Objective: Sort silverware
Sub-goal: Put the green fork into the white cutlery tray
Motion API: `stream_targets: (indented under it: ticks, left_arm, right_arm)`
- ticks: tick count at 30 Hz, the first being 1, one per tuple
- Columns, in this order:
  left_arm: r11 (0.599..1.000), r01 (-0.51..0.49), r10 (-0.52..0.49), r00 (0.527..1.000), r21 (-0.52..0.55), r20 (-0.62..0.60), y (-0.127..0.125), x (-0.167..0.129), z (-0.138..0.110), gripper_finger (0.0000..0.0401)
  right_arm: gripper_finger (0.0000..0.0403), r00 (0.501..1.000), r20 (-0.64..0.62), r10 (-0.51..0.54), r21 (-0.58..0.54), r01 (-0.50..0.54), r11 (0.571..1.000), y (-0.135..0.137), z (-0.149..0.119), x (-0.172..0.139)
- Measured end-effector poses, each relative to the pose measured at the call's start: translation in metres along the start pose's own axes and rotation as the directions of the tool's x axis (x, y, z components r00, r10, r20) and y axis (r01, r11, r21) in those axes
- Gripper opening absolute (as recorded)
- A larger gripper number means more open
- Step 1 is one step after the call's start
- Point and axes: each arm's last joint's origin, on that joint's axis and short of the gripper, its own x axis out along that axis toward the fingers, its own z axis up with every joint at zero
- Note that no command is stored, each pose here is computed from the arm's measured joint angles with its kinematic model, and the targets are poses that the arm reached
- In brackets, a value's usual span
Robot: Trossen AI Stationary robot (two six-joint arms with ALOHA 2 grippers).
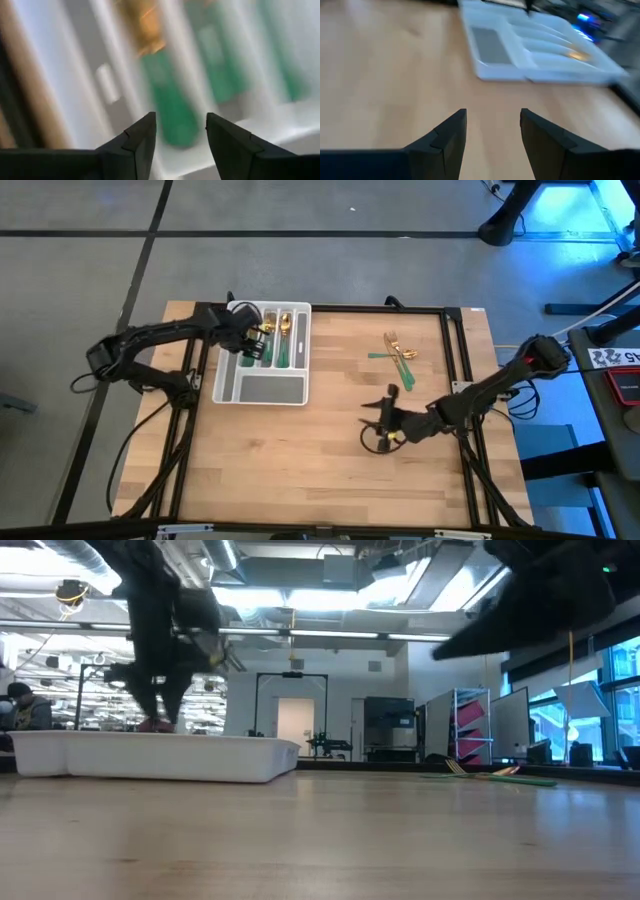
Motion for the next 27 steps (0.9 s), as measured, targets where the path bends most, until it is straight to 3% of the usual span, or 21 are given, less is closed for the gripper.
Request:
stream_targets:
  ticks: [4,8,10,13,16,18,22,24,27]
  left_arm:
    - [0.982,0.147,-0.168,0.965,0.115,0.203,-0.024,-0.019,-0.01,0.0164]
    - [0.924,0.267,-0.361,0.846,0.273,0.394,-0.063,-0.032,-0.031,0.0164]
    - [0.887,0.307,-0.445,0.767,0.345,0.461,-0.082,-0.036,-0.045,0.0164]
    - [0.827,0.327,-0.548,0.647,0.457,0.53,-0.108,-0.04,-0.068,0.0164]
    - [0.785,0.308,-0.608,0.554,0.538,0.569,-0.13,-0.044,-0.091,0.0164]
    - [0.773,0.276,-0.619,0.525,0.571,0.584,-0.142,-0.042,-0.106,0.0164]
    - [0.763,0.261,-0.632,0.492,0.591,0.599,-0.16,-0.033,-0.129,0.0164]
    - [0.755,0.283,-0.644,0.489,0.591,0.589,-0.167,-0.025,-0.137,0.0164]
    - [0.751,0.311,-0.651,0.497,0.583,0.574,-0.175,-0.013,-0.146,0.0164]
  right_arm:
    - [0.0184,0.985,-0.1,-0.144,0.024,0.147,0.989,-0.018,-0.007,-0.018]
    - [0.0184,0.929,-0.287,-0.236,0.162,0.289,0.943,-0.055,-0.019,-0.026]
    - [0.0184,0.878,-0.394,-0.271,0.237,0.382,0.893,-0.075,-0.026,-0.025]
    - [0.0184,0.785,-0.548,-0.29,0.339,0.525,0.781,-0.104,-0.036,-0.021]
    - [0.0184,0.711,-0.642,-0.287,0.363,0.611,0.704,-0.126,-0.045,-0.013]
    - [0.0184,0.692,-0.658,-0.297,0.35,0.631,0.693,-0.138,-0.048,-0.005]
    - [0.0184,0.726,-0.626,-0.283,0.329,0.576,0.749,-0.156,-0.051,0.021]
    - [0.0184,0.738,-0.622,-0.264,0.341,0.558,0.757,-0.165,-0.055,0.032]
    - [0.0184,0.654,-0.685,-0.322,0.287,0.648,0.705,-0.181,-0.069,0.042]
